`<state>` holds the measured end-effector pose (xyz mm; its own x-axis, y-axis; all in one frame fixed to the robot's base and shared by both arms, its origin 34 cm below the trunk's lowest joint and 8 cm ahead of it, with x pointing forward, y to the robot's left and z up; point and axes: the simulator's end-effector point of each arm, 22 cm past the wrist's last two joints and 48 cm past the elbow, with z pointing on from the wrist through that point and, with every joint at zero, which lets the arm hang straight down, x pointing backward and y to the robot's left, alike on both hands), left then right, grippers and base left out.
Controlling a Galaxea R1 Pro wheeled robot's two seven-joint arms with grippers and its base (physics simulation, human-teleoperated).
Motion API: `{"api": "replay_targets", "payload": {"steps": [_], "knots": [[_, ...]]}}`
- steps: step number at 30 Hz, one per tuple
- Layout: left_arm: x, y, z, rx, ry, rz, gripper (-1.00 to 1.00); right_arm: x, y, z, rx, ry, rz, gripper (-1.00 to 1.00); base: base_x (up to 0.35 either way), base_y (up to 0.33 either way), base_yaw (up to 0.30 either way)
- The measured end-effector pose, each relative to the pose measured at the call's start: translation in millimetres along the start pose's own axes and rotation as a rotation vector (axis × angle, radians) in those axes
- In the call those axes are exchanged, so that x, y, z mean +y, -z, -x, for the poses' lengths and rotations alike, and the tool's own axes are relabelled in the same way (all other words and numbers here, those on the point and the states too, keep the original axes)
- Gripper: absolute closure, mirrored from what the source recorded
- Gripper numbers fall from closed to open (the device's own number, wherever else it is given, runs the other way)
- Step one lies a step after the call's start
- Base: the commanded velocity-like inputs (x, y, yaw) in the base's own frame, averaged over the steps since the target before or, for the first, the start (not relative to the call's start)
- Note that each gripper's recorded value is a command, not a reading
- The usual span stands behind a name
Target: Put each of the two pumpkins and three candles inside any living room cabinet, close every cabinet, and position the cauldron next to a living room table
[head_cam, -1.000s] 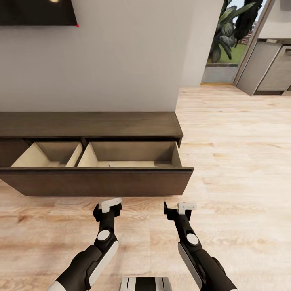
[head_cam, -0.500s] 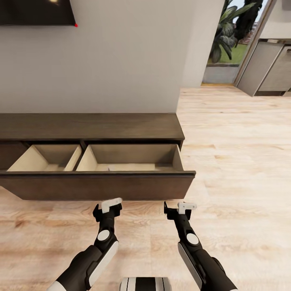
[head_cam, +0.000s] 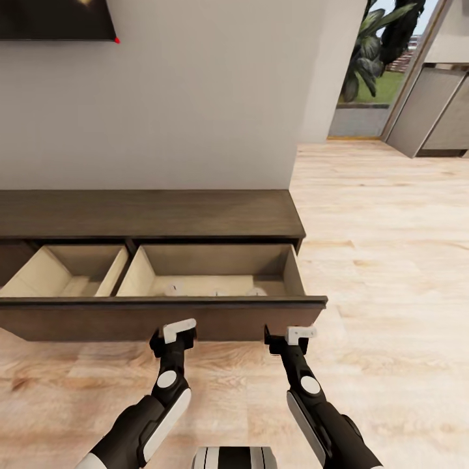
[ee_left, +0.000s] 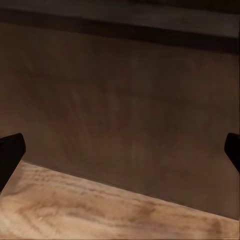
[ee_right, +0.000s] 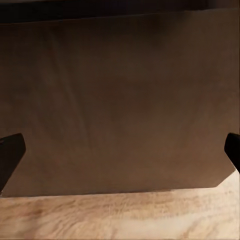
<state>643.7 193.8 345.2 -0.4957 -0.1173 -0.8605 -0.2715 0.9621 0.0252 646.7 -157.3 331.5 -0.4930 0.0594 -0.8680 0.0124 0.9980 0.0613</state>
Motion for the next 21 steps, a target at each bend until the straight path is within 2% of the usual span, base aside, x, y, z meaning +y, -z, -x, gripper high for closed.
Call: {"api": "replay_targets", "payload": {"steps": [5, 11, 21], "knots": [[0.3, -0.1, -0.1, 0.000, 0.000, 0.001, -1.00, 0.0, -0.1, -0.2, 0.000, 0.000, 0.000, -1.00, 0.101, 0.008, 0.000], [-0.6, 0.1, -0.8, 0.003, 0.002, -0.003, -1.00, -0.1, 0.0, 0.0, 0.000, 0.000, 0.000, -1.00, 0.259, 0.001, 0.000], [0.0, 0.1, -0.7, 0.001, 0.000, 0.001, -1.00, -0.9, -0.2, -0.3, 0.000, 0.001, -0.001, -1.00, 0.030, 0.000, 0.000]]}}
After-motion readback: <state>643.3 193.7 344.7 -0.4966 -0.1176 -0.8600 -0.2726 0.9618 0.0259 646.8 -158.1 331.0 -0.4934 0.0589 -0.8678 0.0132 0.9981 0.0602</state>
